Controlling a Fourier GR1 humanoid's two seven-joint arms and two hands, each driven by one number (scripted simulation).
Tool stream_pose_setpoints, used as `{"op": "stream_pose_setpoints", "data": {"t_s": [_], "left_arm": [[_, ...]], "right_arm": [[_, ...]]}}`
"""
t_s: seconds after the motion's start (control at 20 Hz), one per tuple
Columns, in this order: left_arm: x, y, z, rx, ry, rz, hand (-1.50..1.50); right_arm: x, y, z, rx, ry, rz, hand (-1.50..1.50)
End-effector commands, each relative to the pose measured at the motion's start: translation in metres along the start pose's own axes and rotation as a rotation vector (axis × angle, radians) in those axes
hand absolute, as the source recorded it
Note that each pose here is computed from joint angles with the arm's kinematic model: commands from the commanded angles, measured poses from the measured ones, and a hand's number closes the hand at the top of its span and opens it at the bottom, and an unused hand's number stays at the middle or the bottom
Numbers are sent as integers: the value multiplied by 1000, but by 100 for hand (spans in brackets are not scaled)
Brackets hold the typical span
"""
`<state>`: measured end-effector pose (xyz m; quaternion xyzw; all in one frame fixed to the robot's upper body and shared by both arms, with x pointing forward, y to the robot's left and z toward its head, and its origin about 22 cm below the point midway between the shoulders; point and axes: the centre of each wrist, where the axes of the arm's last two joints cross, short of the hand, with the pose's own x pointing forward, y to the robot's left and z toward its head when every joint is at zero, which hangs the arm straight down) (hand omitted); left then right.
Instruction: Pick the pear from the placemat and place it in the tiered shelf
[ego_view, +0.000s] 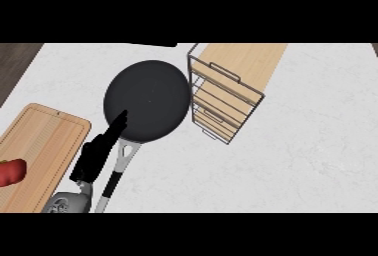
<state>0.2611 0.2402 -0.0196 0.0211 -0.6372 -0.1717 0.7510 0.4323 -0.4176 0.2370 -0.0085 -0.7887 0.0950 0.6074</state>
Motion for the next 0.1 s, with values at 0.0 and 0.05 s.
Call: {"op": "stream_pose_setpoints", "data": {"t_s": [0.0, 0.05], "left_arm": [[-3, -6, 0, -12, 0, 0, 0], [4, -2, -3, -17, 0, -10, 0]], "right_arm": [[-1, -15, 12, 27, 5, 40, -150], [-1, -15, 12, 18, 10, 53, -150]]}}
